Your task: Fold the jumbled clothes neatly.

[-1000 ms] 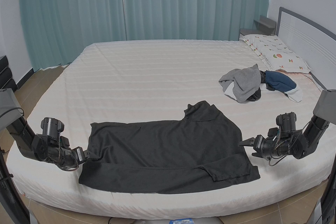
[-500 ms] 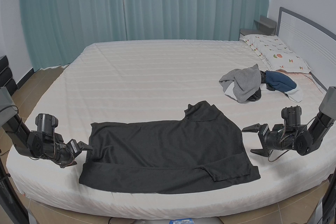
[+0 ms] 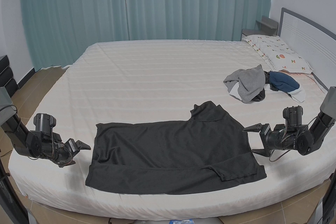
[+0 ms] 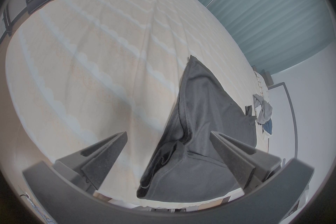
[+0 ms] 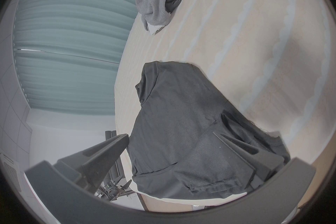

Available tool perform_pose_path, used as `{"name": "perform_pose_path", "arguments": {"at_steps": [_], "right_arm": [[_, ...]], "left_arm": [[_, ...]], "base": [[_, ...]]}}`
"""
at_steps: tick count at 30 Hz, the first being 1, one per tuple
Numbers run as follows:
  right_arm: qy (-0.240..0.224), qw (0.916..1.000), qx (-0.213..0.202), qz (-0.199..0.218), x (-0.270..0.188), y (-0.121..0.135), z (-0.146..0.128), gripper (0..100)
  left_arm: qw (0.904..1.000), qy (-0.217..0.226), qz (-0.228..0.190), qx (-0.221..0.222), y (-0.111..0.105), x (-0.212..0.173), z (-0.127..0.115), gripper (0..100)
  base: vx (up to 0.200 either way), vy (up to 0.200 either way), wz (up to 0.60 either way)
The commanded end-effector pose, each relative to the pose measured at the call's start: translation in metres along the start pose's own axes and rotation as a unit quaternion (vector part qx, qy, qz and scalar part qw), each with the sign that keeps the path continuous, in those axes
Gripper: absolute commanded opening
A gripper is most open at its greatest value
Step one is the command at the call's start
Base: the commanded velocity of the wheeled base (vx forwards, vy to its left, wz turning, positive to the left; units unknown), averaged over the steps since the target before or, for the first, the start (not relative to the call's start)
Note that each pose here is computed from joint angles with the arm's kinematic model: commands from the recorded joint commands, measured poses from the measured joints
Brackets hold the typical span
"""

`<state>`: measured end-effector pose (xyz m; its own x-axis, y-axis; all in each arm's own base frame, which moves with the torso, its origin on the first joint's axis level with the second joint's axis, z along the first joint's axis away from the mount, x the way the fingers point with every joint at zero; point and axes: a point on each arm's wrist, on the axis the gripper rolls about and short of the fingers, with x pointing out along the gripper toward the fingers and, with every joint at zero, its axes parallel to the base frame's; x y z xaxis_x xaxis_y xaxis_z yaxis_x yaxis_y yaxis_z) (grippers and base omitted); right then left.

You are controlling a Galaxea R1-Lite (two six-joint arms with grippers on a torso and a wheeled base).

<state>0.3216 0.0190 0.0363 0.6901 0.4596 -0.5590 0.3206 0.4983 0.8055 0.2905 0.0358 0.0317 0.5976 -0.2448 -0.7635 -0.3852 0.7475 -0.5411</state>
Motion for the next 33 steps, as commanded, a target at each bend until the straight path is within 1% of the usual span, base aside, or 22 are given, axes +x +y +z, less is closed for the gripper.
{"name": "perform_pose_path", "arguments": {"at_steps": [1,3,6,9,12,14,17,19,20,26,29,33], "right_arm": [[-0.001,1.0,-0.001,0.002,-0.001,0.002,0.0,100],[-0.002,1.0,-0.001,0.003,-0.001,0.002,0.0,100],[-0.003,1.0,-0.002,0.003,-0.001,0.002,0.001,100],[-0.002,1.0,-0.002,0.002,-0.001,0.002,0.0,100],[-0.002,1.0,-0.002,0.001,-0.001,0.001,0.0,100],[-0.002,1.0,-0.001,0.0,-0.001,0.001,0.0,100],[0.001,1.0,-0.001,0.0,0.0,0.0,-0.001,100],[0.001,1.0,-0.001,0.0,0.0,0.0,-0.001,100],[-0.001,1.0,0.0,-0.001,0.0,0.0,-0.001,100],[0.004,1.0,0.0,-0.003,0.001,-0.002,-0.002,100],[0.003,1.0,0.0,-0.002,0.001,-0.001,-0.002,100],[0.003,1.0,0.001,-0.003,0.001,-0.001,-0.001,100]], "left_arm": [[1.0,-0.003,-0.004,-0.002,0.0,0.001,0.001,100],[0.9999,-0.006,-0.01,-0.005,-0.001,0.0,0.002,100],[0.9995,-0.018,-0.02,-0.013,-0.007,-0.001,0.008,100],[0.9986,-0.032,-0.032,-0.025,-0.014,-0.001,0.016,100],[0.9974,-0.049,-0.046,-0.026,-0.023,0.004,0.03,100],[0.9974,-0.048,-0.048,-0.023,-0.026,0.011,0.034,100],[0.9977,-0.046,-0.047,-0.016,-0.03,0.032,0.042,100],[0.9977,-0.046,-0.047,-0.016,-0.03,0.032,0.042,100],[0.9978,-0.043,-0.049,-0.014,-0.031,0.053,0.049,100],[0.9964,-0.053,-0.065,0.002,-0.043,0.085,0.067,100],[0.9954,-0.06,-0.074,0.009,-0.049,0.094,0.075,100],[0.9949,-0.062,-0.078,0.014,-0.053,0.104,0.076,100]], "base": [[0.0,0.0,0.0],[0.0,0.0,0.0],[0.2,0.0,0.0],[0.2,0.0,0.0],[0.0,0.0,0.0],[0.0,0.0,0.0],[0.0,0.0,0.0],[0.0,0.0,0.0],[0.0,0.0,0.0],[0.0,0.0,0.0],[0.0,0.0,0.0],[0.0,0.0,0.0]]}}
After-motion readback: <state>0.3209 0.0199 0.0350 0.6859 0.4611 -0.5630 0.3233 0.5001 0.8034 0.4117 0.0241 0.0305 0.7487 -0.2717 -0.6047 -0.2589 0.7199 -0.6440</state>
